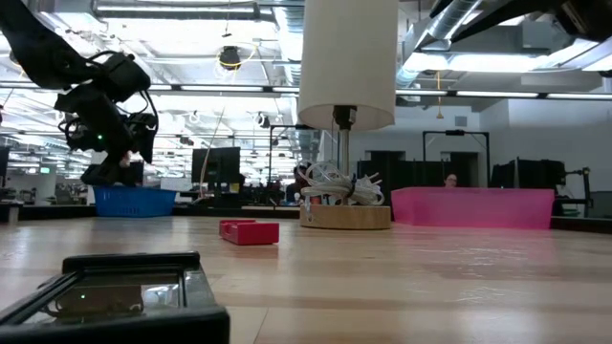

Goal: Pick & Place Office items
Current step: Put the left red digital timer into the blue bin, then put the red digital timer into the blue bin

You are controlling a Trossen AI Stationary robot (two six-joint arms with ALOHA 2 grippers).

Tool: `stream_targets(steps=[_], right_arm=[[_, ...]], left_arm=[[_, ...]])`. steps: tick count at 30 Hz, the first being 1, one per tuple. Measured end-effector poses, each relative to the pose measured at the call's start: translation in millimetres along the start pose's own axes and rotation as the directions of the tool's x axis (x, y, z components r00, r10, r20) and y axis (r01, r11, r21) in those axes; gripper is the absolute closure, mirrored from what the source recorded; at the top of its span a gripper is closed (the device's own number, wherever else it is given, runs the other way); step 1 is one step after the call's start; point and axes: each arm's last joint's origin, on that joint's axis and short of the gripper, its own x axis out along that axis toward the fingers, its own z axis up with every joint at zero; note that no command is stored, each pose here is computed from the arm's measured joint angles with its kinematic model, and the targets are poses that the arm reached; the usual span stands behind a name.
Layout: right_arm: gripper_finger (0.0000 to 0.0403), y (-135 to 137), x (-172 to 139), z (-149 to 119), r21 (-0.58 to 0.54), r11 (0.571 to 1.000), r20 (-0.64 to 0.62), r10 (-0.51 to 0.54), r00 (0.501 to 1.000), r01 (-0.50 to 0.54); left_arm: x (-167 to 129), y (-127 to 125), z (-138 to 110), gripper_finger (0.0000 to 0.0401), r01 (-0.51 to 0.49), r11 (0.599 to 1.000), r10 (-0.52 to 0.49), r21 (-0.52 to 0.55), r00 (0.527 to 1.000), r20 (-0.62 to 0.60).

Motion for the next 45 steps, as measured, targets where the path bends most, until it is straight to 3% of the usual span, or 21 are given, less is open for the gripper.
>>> stream_targets(steps=[7, 11, 14, 17, 20, 23, 27, 29, 31, 33, 36, 38, 42, 45], right_arm=[[0.0275, 0, 0, 0, 0.000, 1.000, -0.001, -0.001, 1.000, 0.001], [0.0275, 0, 0, 0, 0.000, 1.000, -0.001, -0.001, 1.000, 0.001], [0.0275, 0, 0, 0, 0.000, 1.000, -0.001, -0.001, 1.000, 0.001], [0.0275, 0, 0, 0, -0.004, 1.000, -0.001, -0.001, 1.000, 0.001], [0.0275, 0, 0, 0, -0.008, 1.000, -0.001, -0.001, 1.000, 0.001], [0.0275, 0, 0, 0, -0.013, 1.000, 0.001, -0.004, 1.000, 0.004], [0.0275, -1, 0, 0, -0.033, 0.999, 0.001, -0.004, 1.000, 0.004], [0.0275, -1, 0, 0, -0.041, 0.999, 0.000, -0.003, 1.000, 0.003], [0.0275, -1, 0, 0, -0.040, 0.999, 0.000, -0.003, 1.000, 0.003], [0.0275, 0, 0, 0, -0.038, 0.999, -0.001, -0.002, 1.000, 0.002], [0.0275, 1, -1, -1, -0.025, 1.000, -0.008, 0.009, 1.000, -0.009], [0.0275, 2, -2, -3, -0.017, 1.000, -0.014, 0.018, 1.000, -0.018], [0.0275, 4, -4, -5, -0.002, 0.999, -0.029, 0.042, 0.999, -0.043], [0.0275, 6, -6, -7, 0.016, 0.998, -0.039, 0.060, 0.997, -0.059]], left_arm=[[-2, -3, 0, 0.0051, 0.027, 1.000, -0.027, -0.011, 0.999, -0.016], [-8, -13, -4, 0.0048, 0.118, 0.993, -0.114, 0.027, 0.986, -0.125], [-16, -22, -9, 0.0052, 0.228, 0.969, -0.197, 0.097, 0.947, -0.254], [-26, -29, -16, 0.0057, 0.353, 0.919, -0.257, 0.174, 0.874, -0.413], [-39, -34, -27, 0.0062, 0.521, 0.819, -0.295, 0.242, 0.743, -0.601], [-55, -35, -40, 0.0067, 0.688, 0.686, -0.283, 0.236, 0.552, -0.785], [-79, -36, -58, 0.0073, 0.849, 0.518, -0.253, 0.099, 0.262, -0.931], [-92, -35, -66, 0.0076, 0.881, 0.473, -0.241, 0.017, 0.148, -0.959], [-104, -32, -75, 0.0078, 0.904, 0.425, -0.213, -0.034, 0.064, -0.975], [-114, -23, -84, 0.0080, 0.917, 0.394, -0.146, -0.054, 0.004, -0.989], [-130, -9, -99, 0.0079, 0.915, 0.400, -0.031, -0.058, -0.050, -0.998], [-144, -8, -110, 0.0078, 0.929, 0.361, 0.027, -0.086, -0.102, -0.994], [-178, -18, -132, 0.0078, 0.969, 0.187, 0.086, -0.163, -0.182, -0.980], [-204, -39, -144, 0.0078, 0.989, 0.006, 0.089, -0.151, -0.151, -0.985]])
